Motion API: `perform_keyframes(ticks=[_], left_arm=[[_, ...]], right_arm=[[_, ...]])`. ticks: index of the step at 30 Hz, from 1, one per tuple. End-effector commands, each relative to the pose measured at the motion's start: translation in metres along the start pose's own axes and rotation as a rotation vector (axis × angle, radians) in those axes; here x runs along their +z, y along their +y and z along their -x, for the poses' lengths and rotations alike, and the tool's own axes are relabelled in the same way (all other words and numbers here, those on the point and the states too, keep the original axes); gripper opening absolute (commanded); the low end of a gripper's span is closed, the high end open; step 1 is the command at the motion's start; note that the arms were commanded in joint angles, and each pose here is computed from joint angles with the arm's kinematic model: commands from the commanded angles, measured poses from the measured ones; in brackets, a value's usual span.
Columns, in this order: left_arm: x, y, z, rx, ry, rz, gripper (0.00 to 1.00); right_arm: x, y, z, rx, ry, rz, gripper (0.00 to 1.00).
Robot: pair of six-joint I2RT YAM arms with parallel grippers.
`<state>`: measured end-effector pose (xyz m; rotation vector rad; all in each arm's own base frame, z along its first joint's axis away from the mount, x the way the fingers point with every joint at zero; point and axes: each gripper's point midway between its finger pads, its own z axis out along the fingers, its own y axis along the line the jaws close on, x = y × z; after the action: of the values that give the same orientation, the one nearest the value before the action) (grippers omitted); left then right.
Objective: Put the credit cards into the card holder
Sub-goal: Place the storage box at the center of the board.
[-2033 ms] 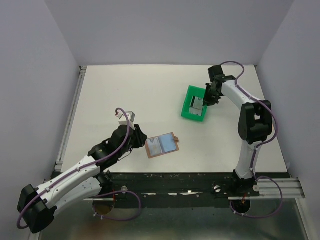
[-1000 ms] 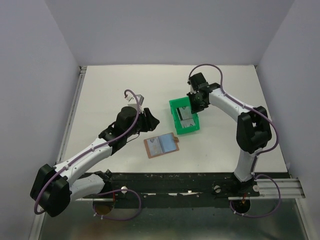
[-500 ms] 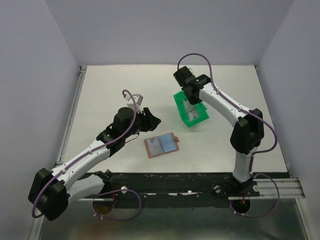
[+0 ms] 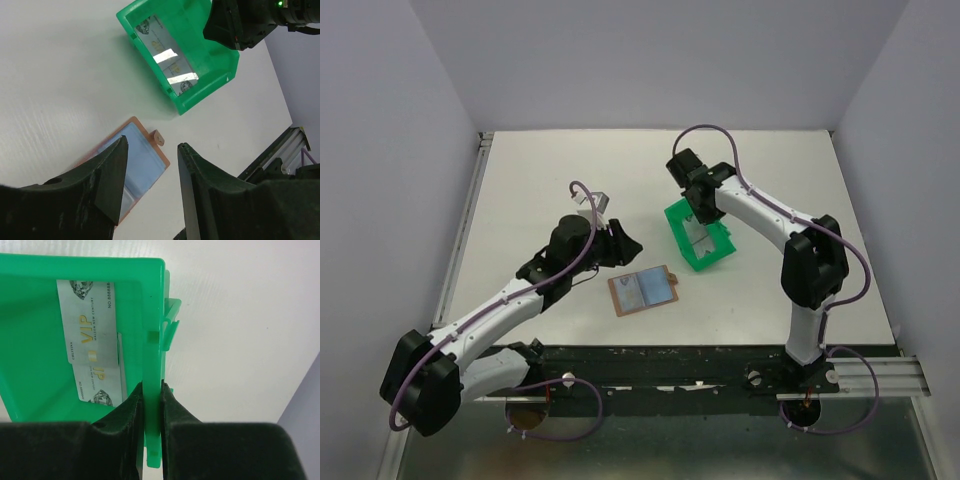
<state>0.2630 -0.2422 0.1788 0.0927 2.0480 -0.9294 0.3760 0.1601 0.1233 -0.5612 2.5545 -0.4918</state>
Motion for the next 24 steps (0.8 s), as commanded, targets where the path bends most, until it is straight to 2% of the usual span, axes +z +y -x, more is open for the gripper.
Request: perform_keyframes(ticks=[1, 8, 12, 16, 24], left_arm=[[0.004, -0.016, 0.005, 0.008, 0.025, -0.071, 0.56], [0.008, -0.017, -0.001, -0.002, 0.055, -0.085, 0.56], [0.013, -0.02, -0.001, -0.003, 0.068, -0.098, 0.56], [0.022, -0.027, 0.005, -0.014, 0.076, -0.121, 0.56], [0.046, -0.03, -0.001, -0.049, 0.115, -0.15, 0.56]], right_arm=[[-0.004, 0.012, 0.014, 0.06, -0.075, 0.087, 0.13], [0.004, 0.038, 0.0, 0.161, -0.076, 0.275, 0.21], [0.006, 0.041, -0.005, 0.177, -0.076, 0.308, 0.38], [0.004, 0.039, -0.005, 0.193, -0.095, 0.322, 0.49], [-0.023, 0.017, 0.006, 0.238, -0.167, 0.296, 0.53]])
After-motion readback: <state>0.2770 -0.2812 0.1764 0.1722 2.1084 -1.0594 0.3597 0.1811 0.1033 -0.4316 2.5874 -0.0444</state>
